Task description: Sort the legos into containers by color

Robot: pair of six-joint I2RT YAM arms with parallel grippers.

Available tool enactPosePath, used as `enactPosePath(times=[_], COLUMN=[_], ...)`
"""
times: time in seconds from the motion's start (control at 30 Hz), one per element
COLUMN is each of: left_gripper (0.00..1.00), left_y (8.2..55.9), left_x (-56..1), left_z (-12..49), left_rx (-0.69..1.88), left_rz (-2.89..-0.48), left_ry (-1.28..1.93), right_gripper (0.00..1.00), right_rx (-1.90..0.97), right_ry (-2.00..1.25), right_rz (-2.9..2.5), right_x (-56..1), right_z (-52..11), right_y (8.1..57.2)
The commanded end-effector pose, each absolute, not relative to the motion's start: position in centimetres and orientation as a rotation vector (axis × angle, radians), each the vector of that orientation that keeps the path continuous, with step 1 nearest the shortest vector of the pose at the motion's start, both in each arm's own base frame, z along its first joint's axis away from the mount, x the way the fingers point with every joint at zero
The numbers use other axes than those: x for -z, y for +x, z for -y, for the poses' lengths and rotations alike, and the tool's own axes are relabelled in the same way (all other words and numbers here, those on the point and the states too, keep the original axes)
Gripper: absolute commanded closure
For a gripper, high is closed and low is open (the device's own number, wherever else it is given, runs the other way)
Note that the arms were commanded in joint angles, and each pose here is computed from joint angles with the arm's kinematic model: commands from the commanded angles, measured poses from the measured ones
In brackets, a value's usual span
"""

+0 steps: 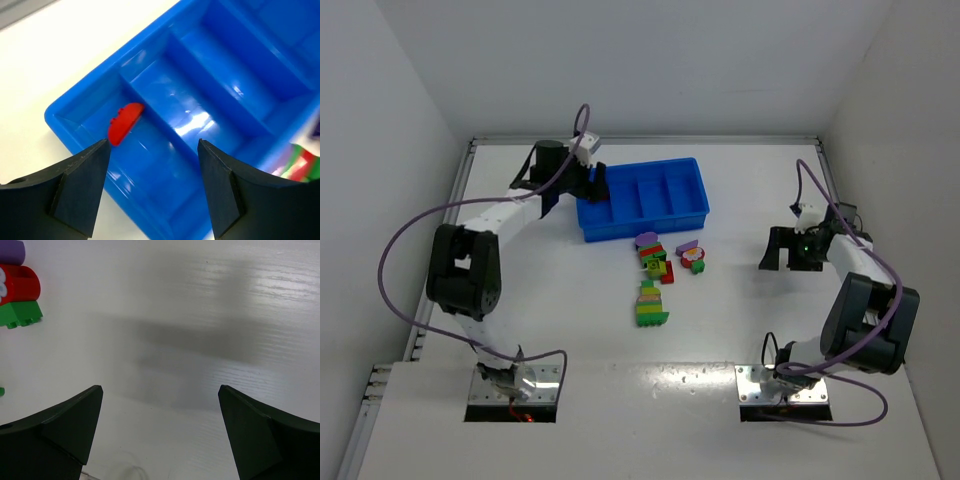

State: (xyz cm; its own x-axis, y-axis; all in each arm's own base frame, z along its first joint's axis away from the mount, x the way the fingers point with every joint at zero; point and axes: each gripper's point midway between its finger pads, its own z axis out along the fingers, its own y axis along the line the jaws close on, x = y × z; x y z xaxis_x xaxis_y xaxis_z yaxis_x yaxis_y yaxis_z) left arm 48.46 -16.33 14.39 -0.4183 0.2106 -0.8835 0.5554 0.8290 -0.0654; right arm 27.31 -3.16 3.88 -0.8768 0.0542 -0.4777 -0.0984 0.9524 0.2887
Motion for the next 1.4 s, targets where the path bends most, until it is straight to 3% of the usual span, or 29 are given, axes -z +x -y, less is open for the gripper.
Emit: enactPosePath(times=[0.0,0.27,0.47,0.6,0.9,1.37], left_gripper=[0.24,0.24,0.24,0.24,0.23,0.23], left_y=[45.8,39.2,35.0,34.1,33.4,34.6], left_x=[-21.8,-22.9,-24.4,-25.5,-25.5,-24.7], left_z=[18.5,16.3,14.9,13.4,11.4,11.2], left_rx=[0.473,0.372,0.357,0.283,0.184,0.187], left_rz=[-1.822,-1.815,-1.803,-1.778,-1.794,-1.818], left_ry=[0.646,0.793,0.826,0.777,0.717,0.659], right_gripper=[0.0,0.0,0.0,0.05,0.05,0.07], right_rx=[-0.444,-0.489,-0.288,-0.292,-0.292,-0.275], right_ry=[-0.105,-0.303,-0.634,-0.64,-0.489,-0.516], right_rz=[-2.516,-2.452,-2.383,-2.439,-2.495,-2.475], right_x=[-5.8,-7.7,-8.1,-7.2,-5.4,-3.1], right_z=[2.5,-0.2,-5.5,-8.1,-10.7,-14.5], right_y=[28.4,28.2,28.4,29.6,32.0,30.7])
